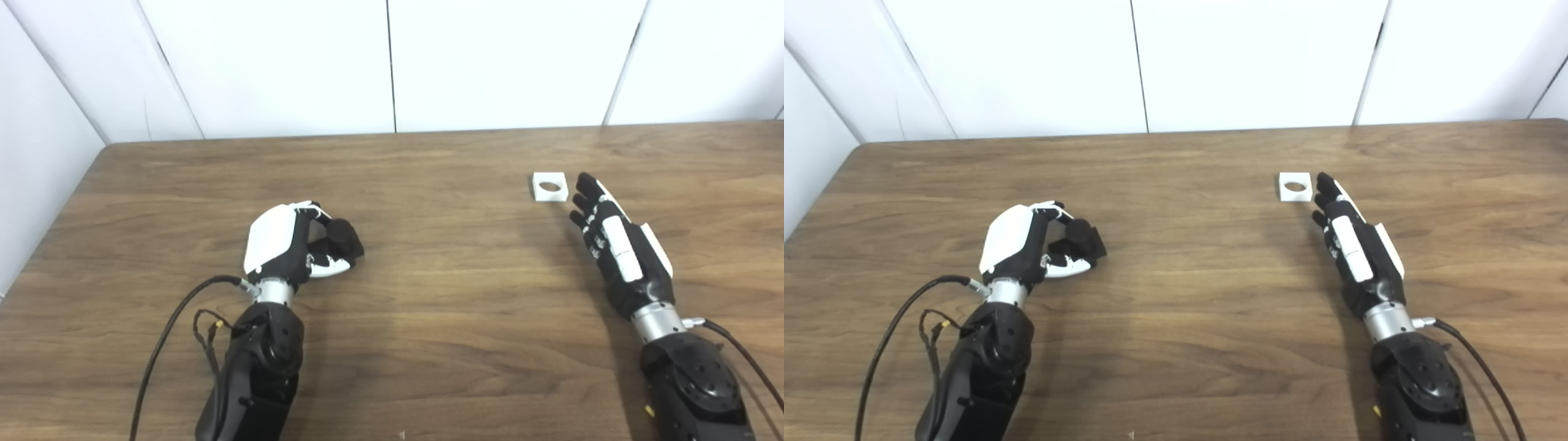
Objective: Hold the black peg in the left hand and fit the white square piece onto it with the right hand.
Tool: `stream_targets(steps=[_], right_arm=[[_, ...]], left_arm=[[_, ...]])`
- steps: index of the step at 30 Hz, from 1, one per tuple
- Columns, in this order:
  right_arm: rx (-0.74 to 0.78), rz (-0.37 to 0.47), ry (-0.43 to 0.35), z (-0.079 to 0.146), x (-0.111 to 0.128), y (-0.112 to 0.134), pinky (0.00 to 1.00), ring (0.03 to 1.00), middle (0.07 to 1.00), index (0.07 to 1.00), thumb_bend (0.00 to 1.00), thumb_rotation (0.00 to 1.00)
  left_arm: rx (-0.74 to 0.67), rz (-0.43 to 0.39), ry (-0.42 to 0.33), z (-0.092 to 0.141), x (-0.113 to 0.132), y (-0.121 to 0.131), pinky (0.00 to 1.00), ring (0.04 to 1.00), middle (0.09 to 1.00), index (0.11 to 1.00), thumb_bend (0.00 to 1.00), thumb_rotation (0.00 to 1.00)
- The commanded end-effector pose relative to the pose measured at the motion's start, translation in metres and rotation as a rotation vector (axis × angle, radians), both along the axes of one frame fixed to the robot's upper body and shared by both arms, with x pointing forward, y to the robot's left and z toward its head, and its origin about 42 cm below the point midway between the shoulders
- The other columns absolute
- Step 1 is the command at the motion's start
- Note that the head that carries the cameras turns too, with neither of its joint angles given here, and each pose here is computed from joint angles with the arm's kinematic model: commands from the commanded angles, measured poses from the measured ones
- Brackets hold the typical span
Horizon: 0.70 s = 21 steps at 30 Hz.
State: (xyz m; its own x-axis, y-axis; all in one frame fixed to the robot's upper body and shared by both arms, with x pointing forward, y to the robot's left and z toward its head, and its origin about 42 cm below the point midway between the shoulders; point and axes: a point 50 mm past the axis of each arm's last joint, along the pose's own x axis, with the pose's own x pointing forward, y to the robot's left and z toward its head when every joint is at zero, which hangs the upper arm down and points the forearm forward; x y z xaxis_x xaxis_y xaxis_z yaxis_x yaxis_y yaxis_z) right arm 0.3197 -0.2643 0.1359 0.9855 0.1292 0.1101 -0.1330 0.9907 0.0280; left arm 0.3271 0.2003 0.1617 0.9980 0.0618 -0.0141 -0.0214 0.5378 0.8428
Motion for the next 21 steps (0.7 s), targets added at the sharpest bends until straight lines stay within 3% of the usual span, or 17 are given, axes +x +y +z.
stream_targets(steps=[1,9,14,21], right_arm=[[0.021,-0.004,0.020,-0.009,-0.007,0.012,0.99,0.974,0.973,0.941,0.64,0.82],[0.019,-0.015,0.031,-0.010,-0.009,0.018,1.00,0.978,0.969,0.935,0.65,0.82],[0.019,-0.021,0.033,-0.009,-0.009,0.020,1.00,0.984,0.967,0.932,0.64,0.82],[0.027,-0.020,0.033,-0.008,-0.010,0.020,1.00,0.996,0.971,0.938,0.66,0.81]], left_arm=[[0.015,-0.023,-0.050,0.013,-0.003,-0.003,0.77,0.890,0.839,0.488,0.52,0.07],[0.012,-0.109,-0.024,0.012,-0.034,-0.023,0.74,0.897,0.843,0.490,0.52,0.07],[-0.032,-0.135,-0.012,0.010,-0.048,-0.036,0.75,0.903,0.846,0.489,0.52,0.07],[0.011,-0.165,-0.011,0.005,-0.061,-0.044,0.74,0.881,0.832,0.490,0.52,0.08]])
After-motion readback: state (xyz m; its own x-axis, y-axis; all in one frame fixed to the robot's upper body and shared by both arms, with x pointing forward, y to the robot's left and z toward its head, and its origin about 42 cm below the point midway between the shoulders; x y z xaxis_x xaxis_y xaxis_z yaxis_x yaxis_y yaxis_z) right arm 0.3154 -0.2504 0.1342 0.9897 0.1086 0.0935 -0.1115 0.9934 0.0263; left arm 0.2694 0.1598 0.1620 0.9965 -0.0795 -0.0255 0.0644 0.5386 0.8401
